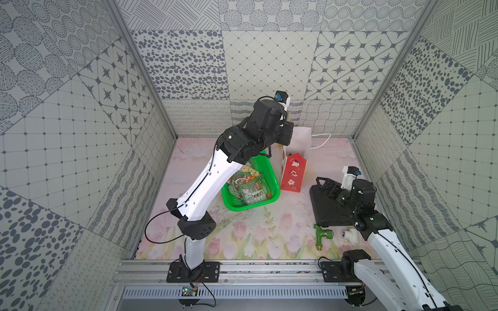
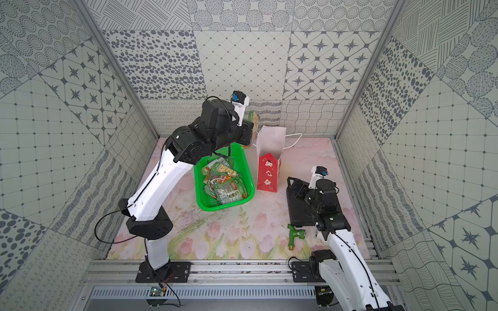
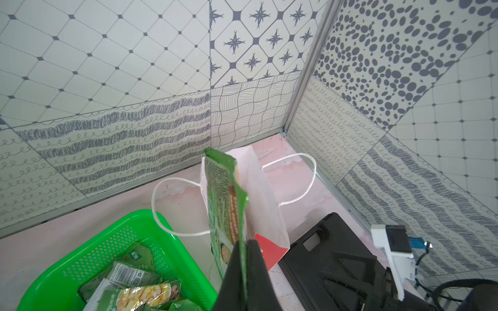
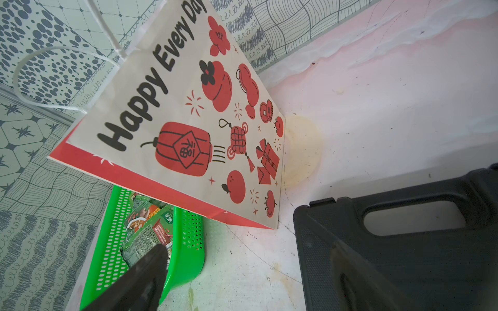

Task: Place the condiment packets inside the bag
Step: Place the condiment packet in the paper bag, then pick up the condiment packet from the storage box.

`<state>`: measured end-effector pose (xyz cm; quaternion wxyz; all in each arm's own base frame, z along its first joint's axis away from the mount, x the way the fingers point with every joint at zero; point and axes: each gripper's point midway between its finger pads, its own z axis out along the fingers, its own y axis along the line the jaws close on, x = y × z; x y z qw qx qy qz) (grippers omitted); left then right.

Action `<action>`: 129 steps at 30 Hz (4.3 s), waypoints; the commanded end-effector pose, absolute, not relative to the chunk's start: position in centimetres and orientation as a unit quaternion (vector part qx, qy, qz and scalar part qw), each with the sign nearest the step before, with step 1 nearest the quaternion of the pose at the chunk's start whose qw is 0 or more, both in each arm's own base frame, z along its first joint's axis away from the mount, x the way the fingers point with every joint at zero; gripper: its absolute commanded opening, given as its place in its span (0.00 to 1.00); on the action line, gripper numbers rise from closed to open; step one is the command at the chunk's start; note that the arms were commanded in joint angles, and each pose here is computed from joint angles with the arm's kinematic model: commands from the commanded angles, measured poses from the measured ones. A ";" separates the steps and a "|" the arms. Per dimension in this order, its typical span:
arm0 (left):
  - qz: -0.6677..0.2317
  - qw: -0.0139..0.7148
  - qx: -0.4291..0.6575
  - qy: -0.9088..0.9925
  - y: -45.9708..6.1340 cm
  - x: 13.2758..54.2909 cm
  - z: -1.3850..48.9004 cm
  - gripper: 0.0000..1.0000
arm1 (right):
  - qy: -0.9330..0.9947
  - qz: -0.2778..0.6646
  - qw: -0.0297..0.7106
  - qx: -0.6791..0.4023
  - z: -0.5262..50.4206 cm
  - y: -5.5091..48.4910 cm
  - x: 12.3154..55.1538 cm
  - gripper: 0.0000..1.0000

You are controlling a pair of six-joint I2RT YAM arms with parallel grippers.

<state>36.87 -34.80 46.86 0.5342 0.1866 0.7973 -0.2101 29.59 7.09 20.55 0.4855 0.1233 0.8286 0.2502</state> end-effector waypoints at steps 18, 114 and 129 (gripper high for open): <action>-0.272 0.504 0.222 0.789 -44.1 41.3 39.8 0.00 | 0.819 0.259 0.500 0.109 21.6 7.5 29.7 0.97; -0.431 0.176 0.015 0.885 -26.1 32.8 14.7 0.27 | 0.825 0.261 0.492 0.096 20.0 8.0 30.1 0.94; -0.255 0.258 0.041 0.931 -24.0 32.7 19.2 0.00 | 0.825 0.261 0.493 0.096 20.1 8.0 30.1 0.94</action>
